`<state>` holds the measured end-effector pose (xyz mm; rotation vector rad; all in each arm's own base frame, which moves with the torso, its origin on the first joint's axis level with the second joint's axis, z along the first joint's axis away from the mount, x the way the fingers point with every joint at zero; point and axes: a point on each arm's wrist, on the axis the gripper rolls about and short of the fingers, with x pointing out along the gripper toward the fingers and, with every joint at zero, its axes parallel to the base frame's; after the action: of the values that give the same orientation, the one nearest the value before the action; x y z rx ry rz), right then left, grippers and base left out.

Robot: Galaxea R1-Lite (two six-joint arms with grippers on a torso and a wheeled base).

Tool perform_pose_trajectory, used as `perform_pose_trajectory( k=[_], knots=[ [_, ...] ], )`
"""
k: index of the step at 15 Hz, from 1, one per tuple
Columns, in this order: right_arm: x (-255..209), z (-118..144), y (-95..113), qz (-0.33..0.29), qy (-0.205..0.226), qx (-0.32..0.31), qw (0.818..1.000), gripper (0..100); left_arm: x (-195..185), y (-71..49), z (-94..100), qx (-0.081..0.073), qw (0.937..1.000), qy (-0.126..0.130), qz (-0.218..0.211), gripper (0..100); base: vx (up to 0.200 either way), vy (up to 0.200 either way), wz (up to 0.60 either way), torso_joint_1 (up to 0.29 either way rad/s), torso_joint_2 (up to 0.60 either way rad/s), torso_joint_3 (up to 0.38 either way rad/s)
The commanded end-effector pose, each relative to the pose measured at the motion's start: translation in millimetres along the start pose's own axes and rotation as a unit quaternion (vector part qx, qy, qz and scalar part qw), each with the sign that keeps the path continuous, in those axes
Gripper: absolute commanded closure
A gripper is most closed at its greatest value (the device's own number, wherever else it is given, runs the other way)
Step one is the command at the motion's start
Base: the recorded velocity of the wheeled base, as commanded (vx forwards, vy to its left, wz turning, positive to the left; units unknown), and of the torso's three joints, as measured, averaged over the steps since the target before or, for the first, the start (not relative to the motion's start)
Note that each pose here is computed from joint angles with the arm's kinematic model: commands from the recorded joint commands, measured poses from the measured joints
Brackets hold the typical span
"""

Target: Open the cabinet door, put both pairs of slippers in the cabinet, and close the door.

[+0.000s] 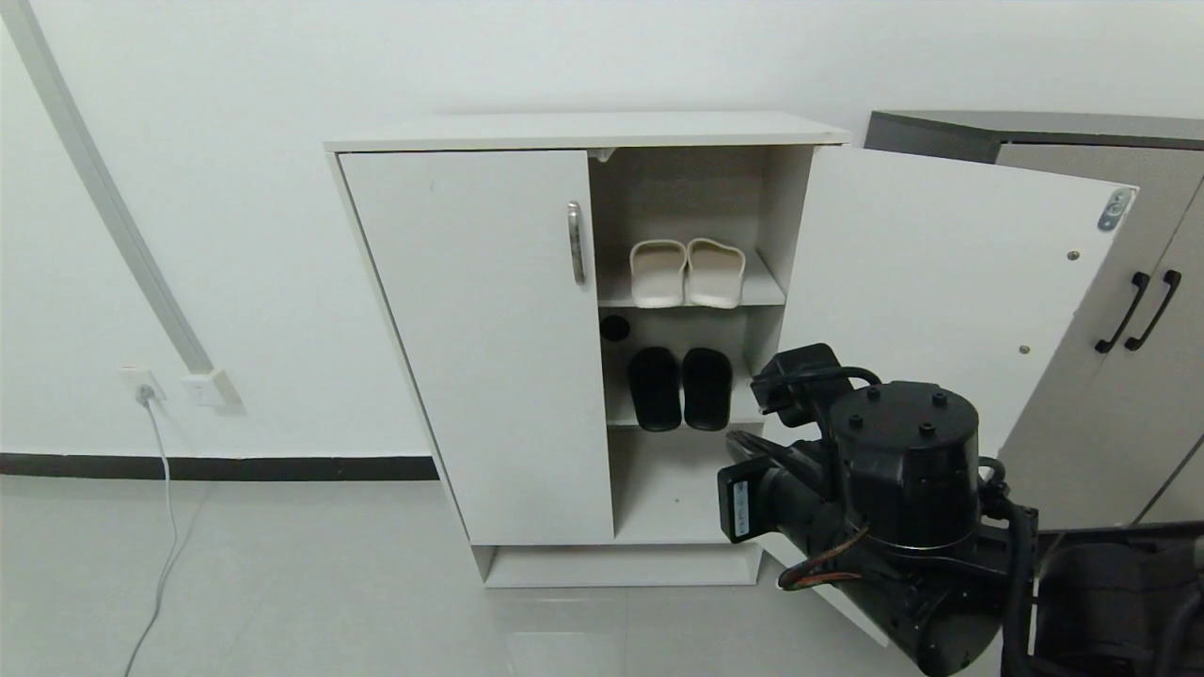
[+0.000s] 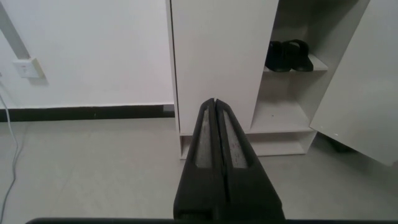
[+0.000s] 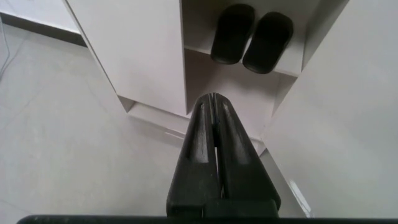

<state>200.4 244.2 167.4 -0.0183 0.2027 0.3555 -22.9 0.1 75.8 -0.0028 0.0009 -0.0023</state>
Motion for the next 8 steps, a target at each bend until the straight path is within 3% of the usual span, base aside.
perform_pose_trajectory(
  k=[1,5,8],
  knots=[
    [1.5,-2.0,0.6,0.000,0.003,-0.002,1.000,100,0.1,0.0,0.0,0.000,1.0000,0.000,0.000,100,0.000,0.000,0.00,0.000,0.00,0.000],
    [1.5,-2.4,0.5,-0.001,0.004,-0.003,1.000,100,0.1,0.0,0.0,0.000,1.0000,0.000,0.000,100,0.000,0.000,0.00,0.000,0.00,0.000],
    [2.1,-3.5,0.7,-0.002,0.005,-0.005,1.000,100,0.1,0.0,0.0,0.000,1.0000,0.000,0.000,100,0.000,0.000,0.00,0.010,-0.19,-0.269]
  ],
)
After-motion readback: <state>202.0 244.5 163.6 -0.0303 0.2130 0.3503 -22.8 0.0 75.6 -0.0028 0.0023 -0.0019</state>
